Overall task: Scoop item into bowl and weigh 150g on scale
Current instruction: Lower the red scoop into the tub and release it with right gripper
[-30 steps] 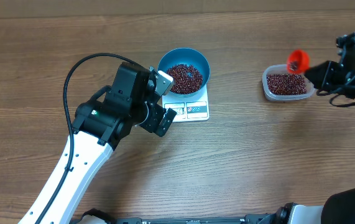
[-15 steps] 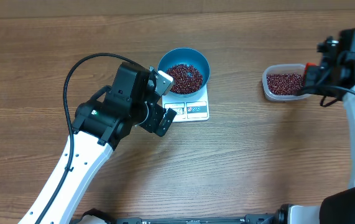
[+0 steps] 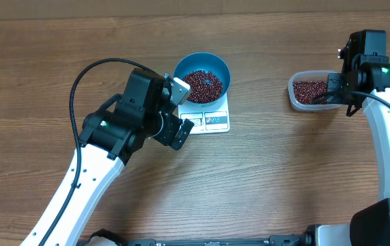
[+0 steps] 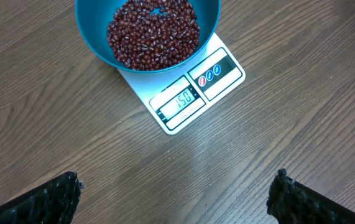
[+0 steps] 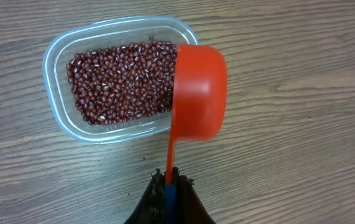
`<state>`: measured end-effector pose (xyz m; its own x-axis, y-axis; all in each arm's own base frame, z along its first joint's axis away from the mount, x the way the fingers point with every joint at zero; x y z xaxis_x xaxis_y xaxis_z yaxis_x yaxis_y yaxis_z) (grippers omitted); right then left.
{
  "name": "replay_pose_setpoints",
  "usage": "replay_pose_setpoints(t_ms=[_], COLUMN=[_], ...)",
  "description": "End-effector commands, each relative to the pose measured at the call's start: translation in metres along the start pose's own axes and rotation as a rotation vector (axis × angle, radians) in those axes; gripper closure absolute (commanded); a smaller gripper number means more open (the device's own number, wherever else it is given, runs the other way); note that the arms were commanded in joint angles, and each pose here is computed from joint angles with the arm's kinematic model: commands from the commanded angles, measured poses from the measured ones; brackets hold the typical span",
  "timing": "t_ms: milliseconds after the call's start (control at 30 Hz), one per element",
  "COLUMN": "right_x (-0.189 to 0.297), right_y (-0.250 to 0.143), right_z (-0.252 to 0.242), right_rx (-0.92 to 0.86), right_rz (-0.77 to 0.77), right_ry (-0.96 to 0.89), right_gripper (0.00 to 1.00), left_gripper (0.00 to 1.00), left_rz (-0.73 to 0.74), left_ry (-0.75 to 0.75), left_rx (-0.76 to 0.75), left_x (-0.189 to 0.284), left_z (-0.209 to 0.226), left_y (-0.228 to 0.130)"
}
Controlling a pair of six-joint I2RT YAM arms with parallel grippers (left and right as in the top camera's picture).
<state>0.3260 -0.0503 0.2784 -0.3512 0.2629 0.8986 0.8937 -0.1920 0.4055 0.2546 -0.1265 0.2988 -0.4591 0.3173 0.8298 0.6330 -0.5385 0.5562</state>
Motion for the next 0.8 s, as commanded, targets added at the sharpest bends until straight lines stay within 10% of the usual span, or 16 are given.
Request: replay_pose_setpoints(t_ms=[0,767], right_x=[0.000,0.005], right_y=[0.000,0.011], right_z=[-0.001,0.021], right_rx=[-0.025,-0.309], right_rz=[-0.003,0.028], right_ry=[-0.021,0.495], right_gripper=[0.96,0.96], left_gripper=[0.00,0.00], left_rz=[-0.003,-0.003], left_ry=[0.008,0.008], left_rx=[-0.019,-0.019], left_x=[0.002,0.002], left_z=[0.000,0.000], left_y=[-0.001,-0.001])
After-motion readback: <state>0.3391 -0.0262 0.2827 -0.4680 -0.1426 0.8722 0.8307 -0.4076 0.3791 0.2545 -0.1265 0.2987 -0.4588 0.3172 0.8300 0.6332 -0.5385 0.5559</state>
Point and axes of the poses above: each gripper's point midway between its finger pads, its own x axis back along the fingers, its own z axis along the line the jaws close on, y = z × x, the point moved 10 cm from there along x, back along the fingers, and after that the axes turned 5 degrees about -x, right-handed, at the moved point
